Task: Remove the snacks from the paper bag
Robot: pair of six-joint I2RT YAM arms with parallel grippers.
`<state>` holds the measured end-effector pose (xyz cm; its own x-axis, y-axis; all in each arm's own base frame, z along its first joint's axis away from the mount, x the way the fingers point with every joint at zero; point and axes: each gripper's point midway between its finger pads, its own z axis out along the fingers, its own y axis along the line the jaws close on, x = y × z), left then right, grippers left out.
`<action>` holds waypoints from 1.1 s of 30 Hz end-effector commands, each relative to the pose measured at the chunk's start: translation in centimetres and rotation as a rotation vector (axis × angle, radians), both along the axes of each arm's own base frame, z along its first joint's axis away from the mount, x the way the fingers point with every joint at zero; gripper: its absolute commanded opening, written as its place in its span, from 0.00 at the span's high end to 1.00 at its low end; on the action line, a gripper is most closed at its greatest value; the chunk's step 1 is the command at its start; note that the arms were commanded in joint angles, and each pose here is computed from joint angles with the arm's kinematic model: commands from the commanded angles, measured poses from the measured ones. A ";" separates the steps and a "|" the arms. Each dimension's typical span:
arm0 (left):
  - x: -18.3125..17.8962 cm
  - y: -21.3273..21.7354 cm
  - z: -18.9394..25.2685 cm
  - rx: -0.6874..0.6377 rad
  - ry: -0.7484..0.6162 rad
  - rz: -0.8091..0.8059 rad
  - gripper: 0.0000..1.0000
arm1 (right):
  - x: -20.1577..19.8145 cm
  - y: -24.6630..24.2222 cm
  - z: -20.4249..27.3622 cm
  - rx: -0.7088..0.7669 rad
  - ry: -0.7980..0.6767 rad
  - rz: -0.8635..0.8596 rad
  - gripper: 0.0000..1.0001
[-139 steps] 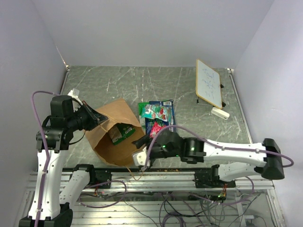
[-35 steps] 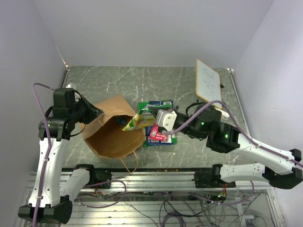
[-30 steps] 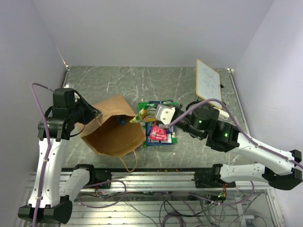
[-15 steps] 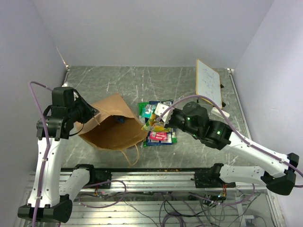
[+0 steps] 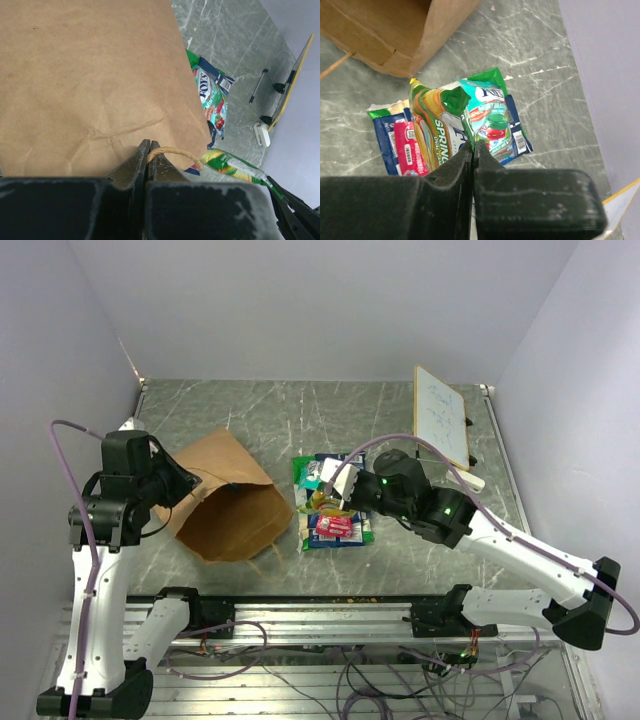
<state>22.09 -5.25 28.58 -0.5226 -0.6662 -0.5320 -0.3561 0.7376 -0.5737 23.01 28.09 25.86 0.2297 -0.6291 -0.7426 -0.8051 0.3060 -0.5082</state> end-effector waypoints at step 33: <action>-1.7 0.7 1.9 0.036 -0.056 0.013 0.93 | 7.4 1.6 -5.7 -0.060 0.090 -0.008 1.00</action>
